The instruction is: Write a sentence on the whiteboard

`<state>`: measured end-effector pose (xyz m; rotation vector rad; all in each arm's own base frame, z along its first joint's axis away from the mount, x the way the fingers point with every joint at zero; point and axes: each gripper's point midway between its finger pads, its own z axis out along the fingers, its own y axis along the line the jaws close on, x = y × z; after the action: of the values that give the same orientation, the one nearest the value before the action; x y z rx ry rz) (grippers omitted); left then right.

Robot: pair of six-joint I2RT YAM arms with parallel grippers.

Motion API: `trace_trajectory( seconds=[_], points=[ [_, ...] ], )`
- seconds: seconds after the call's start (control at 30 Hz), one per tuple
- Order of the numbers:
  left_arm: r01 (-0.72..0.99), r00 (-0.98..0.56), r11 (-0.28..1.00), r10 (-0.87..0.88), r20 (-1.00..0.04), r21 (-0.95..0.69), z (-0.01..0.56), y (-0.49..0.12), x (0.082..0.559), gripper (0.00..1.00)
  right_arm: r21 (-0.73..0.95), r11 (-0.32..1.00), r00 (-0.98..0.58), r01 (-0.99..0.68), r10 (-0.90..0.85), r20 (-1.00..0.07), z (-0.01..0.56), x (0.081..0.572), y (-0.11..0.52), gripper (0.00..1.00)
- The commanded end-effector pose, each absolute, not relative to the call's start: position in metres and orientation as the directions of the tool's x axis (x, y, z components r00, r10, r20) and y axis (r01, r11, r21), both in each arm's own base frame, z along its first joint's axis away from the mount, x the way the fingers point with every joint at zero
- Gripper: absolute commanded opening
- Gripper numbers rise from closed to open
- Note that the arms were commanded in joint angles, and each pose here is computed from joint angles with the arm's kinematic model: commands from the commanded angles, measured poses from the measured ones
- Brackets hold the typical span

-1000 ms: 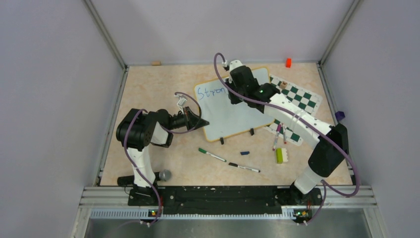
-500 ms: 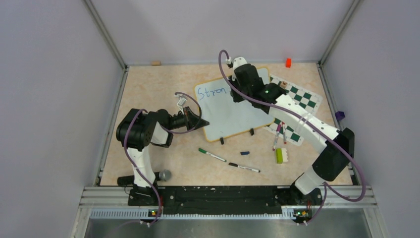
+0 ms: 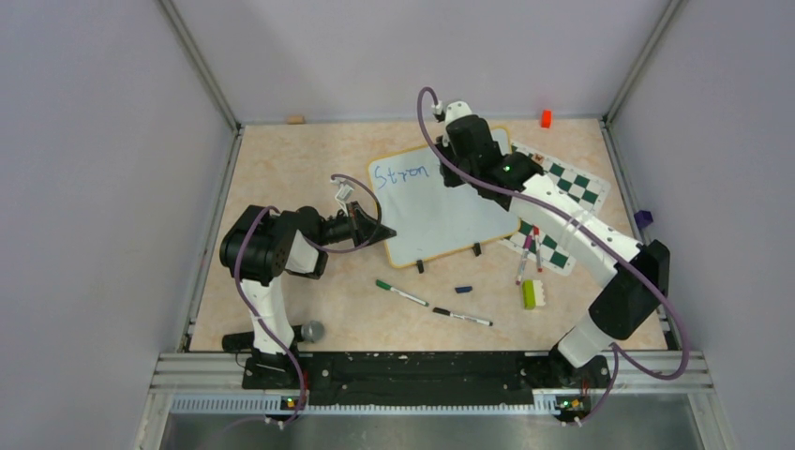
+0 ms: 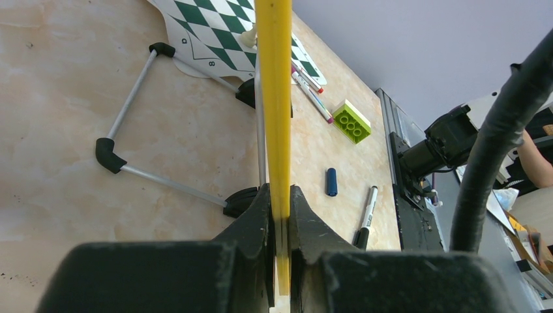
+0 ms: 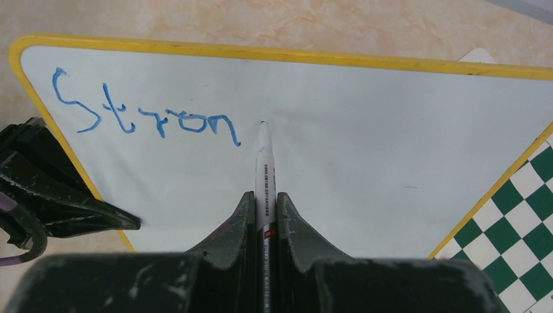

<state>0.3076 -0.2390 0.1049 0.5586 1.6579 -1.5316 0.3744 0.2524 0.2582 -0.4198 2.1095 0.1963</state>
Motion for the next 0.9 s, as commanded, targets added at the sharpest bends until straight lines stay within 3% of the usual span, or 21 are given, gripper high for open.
trace_trajectory(
  seconds=[0.0,0.43,0.87],
  points=[
    [0.872,-0.462,0.105,-0.142,-0.875,-0.477,0.115,-0.244,0.292,0.0,-0.022,0.94,-0.452,-0.34,-0.183,-0.873,0.281,0.391,0.247,0.0],
    [0.873,-0.462,0.105,-0.14,-0.876,-0.477,0.114,-0.244,0.292,0.0,-0.022,0.943,-0.454,-0.333,-0.181,-0.872,0.272,0.403,0.25,0.0],
    [0.873,-0.462,0.105,-0.141,-0.876,-0.477,0.114,-0.244,0.292,0.0,-0.002,0.904,-0.457,-0.428,-0.218,-0.862,0.265,0.389,0.259,0.0]
  ],
)
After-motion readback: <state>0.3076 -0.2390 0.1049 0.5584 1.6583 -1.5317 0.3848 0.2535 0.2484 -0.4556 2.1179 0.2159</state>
